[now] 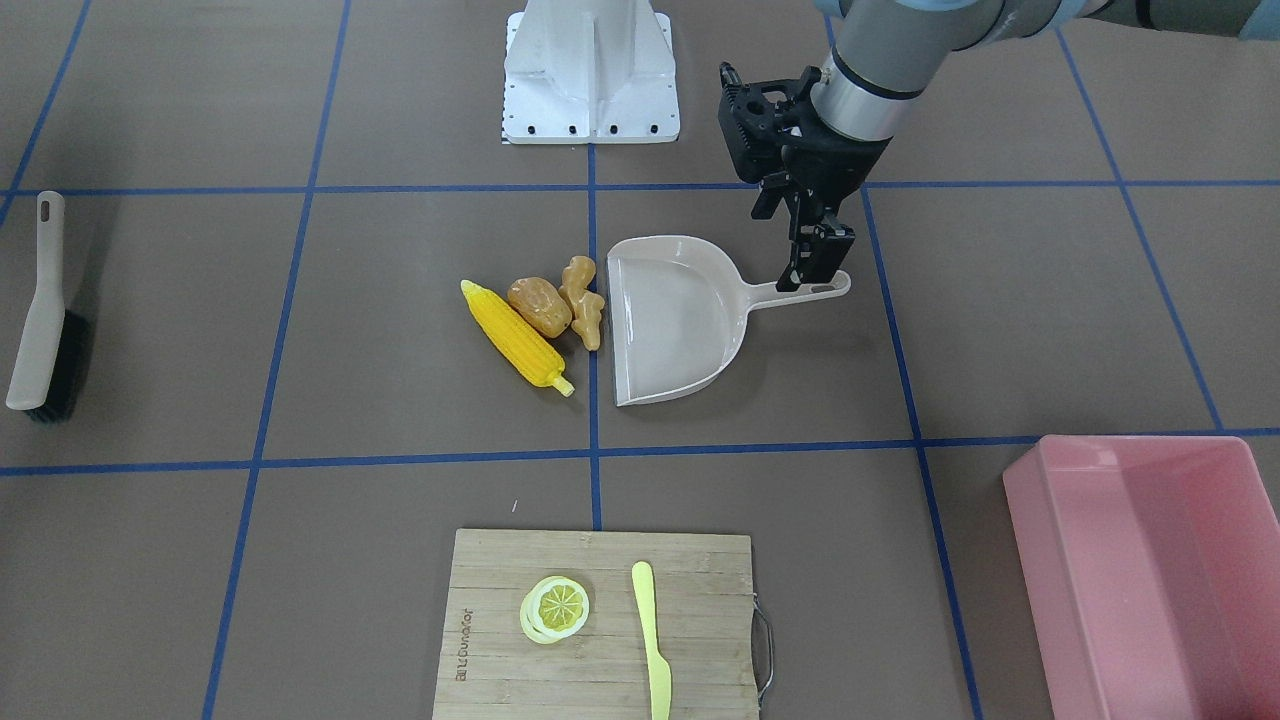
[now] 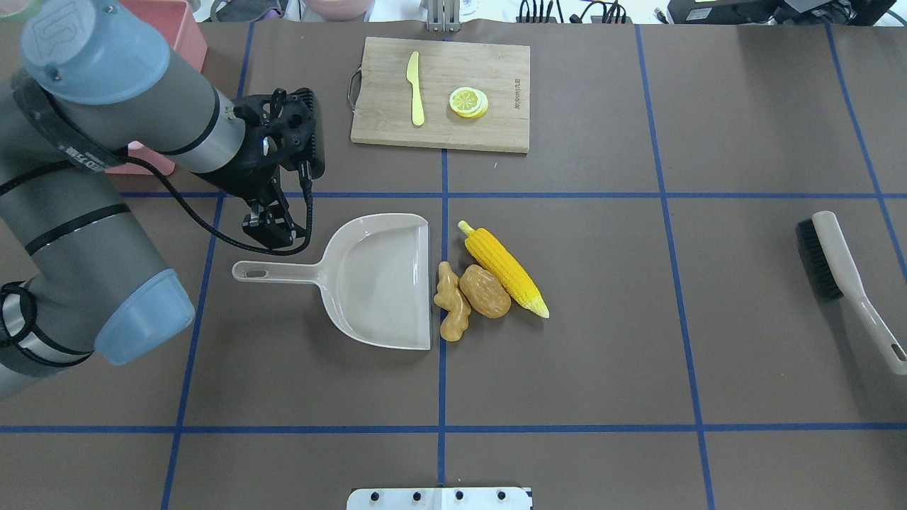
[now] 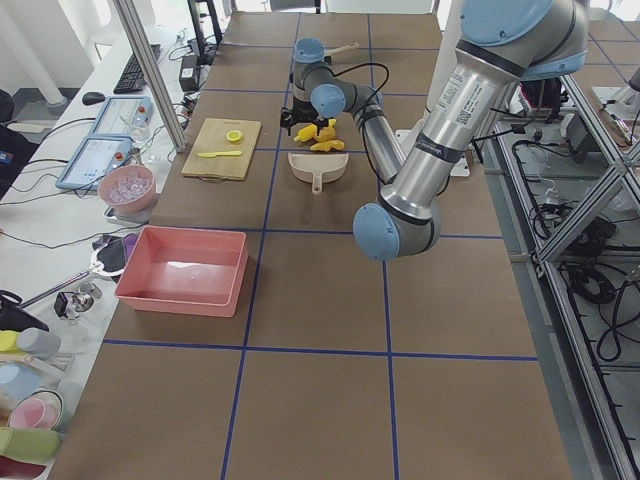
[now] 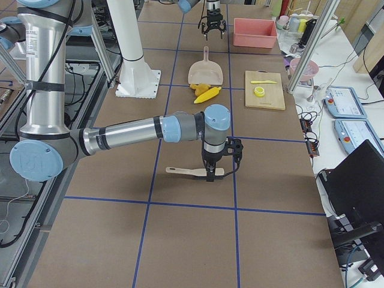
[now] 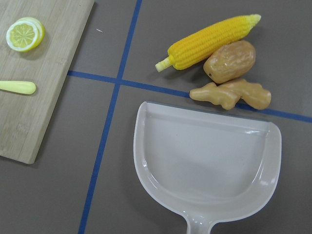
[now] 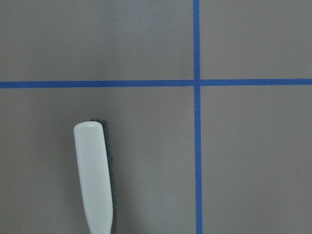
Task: Sweep and dump trash into bin
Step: 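Reach the left gripper down to the white dustpan handle and grasp it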
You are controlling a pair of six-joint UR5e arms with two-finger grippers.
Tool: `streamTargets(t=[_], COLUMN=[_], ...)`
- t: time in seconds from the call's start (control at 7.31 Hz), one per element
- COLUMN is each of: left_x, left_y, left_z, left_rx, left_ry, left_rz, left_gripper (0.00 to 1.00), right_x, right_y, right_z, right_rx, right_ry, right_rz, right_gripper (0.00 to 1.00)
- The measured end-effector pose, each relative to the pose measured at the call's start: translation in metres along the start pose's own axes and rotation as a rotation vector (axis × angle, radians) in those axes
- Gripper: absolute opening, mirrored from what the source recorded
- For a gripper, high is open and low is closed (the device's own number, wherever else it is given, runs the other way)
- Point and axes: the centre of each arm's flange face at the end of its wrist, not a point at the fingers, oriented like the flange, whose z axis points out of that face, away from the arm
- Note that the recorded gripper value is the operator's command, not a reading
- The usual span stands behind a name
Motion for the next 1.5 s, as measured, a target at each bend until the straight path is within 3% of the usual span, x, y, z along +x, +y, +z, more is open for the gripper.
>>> streamTargets(t=[0.27, 0.55, 0.82, 1.09, 1.5], left_x=[0.004, 0.011, 0.032, 0.055, 0.072], left_y=[0.010, 0.035, 0.056, 0.056, 0.075], left_z=[0.007, 0.020, 0.033, 0.062, 0.093], left_rx=[0.063, 0.152, 0.255, 0.364, 0.498], left_ry=[-0.034, -0.056, -0.042, -0.003, 0.027], left_rz=[0.053, 0.089, 0.043, 0.012, -0.007], left_gripper=[0.99, 0.98, 0.98, 0.98, 0.97], right_x=[-0.003, -0.022, -0.039, -0.053, -0.053], right_y=[0.028, 0.035, 0.041, 0.055, 0.092], right_z=[0.000, 0.006, 0.025, 0.061, 0.093], right_rx=[-0.015, -0.031, -0.042, -0.070, -0.053], right_ry=[-0.033, -0.042, -0.051, -0.045, -0.074], right_rz=[-0.004, -0.023, -0.038, -0.094, 0.018], right_gripper=[1.00, 1.00, 1.00, 1.00, 1.00])
